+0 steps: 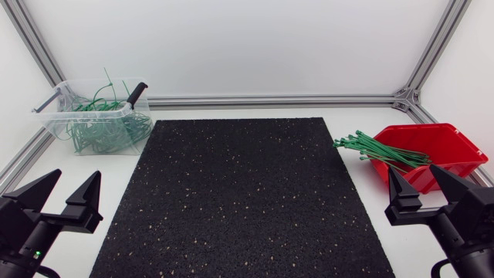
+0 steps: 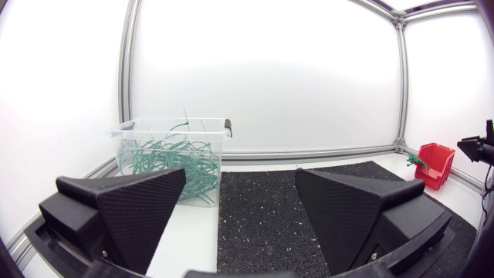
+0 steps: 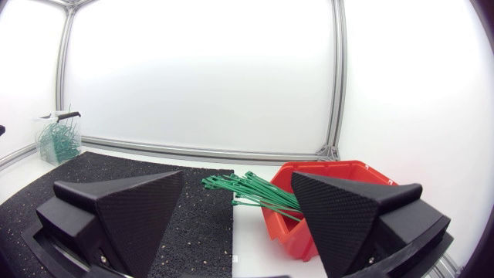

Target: Take a green cable tie from the red box, thread the tail through the head to close it, then place it in the transparent bin on the left.

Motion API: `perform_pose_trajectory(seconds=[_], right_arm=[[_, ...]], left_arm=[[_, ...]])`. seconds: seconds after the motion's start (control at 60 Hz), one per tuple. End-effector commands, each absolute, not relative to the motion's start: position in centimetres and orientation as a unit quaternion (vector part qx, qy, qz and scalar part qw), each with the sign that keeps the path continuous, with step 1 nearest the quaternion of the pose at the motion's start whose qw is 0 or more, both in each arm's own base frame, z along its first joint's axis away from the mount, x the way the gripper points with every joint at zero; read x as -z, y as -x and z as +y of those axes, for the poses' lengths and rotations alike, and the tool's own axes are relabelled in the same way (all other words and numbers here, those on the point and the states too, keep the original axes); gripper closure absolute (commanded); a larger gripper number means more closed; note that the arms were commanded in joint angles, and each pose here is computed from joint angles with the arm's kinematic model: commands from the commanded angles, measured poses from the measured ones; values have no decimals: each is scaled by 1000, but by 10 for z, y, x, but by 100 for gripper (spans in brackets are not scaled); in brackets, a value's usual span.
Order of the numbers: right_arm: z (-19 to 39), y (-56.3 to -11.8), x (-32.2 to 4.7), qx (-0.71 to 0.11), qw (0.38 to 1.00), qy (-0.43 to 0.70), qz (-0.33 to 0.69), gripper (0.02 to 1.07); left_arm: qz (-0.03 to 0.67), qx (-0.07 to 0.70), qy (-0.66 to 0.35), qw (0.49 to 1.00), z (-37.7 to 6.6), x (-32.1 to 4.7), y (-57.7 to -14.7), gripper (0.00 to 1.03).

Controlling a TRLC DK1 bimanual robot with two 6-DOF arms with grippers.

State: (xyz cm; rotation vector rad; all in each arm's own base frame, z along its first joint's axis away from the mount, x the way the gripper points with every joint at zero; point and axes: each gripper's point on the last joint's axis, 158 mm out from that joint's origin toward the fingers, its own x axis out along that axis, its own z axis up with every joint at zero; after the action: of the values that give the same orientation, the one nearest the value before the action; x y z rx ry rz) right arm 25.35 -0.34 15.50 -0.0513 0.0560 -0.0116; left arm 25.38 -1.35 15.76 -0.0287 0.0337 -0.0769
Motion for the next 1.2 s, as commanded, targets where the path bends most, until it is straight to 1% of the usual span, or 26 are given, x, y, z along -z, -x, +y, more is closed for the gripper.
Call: perform_pose_trajectory(seconds=[0.0,0.35,0.6,0.7,0.9,1.033,1.183], right_arm=[[-2,-254,-148,2,999,17,31,5],[-4,-254,-151,6,1000,18,25,6],[-5,-253,-168,9,1000,17,0,5],[-3,-252,-183,5,1000,15,-16,5],[-3,-248,-227,6,999,15,-47,5],[-2,-257,-251,5,999,15,-37,5],[-5,-276,-266,9,1000,15,-1,6]], left_arm=[[34,41,25,998,-14,-139,-255,4],[34,40,25,998,-14,-139,-255,4],[34,38,25,998,-13,-139,-255,4],[35,38,23,998,-13,-138,-255,4],[34,38,22,998,-13,-139,-255,4],[34,36,21,999,-12,-139,-255,4],[34,35,21,999,-11,-139,-255,4]])
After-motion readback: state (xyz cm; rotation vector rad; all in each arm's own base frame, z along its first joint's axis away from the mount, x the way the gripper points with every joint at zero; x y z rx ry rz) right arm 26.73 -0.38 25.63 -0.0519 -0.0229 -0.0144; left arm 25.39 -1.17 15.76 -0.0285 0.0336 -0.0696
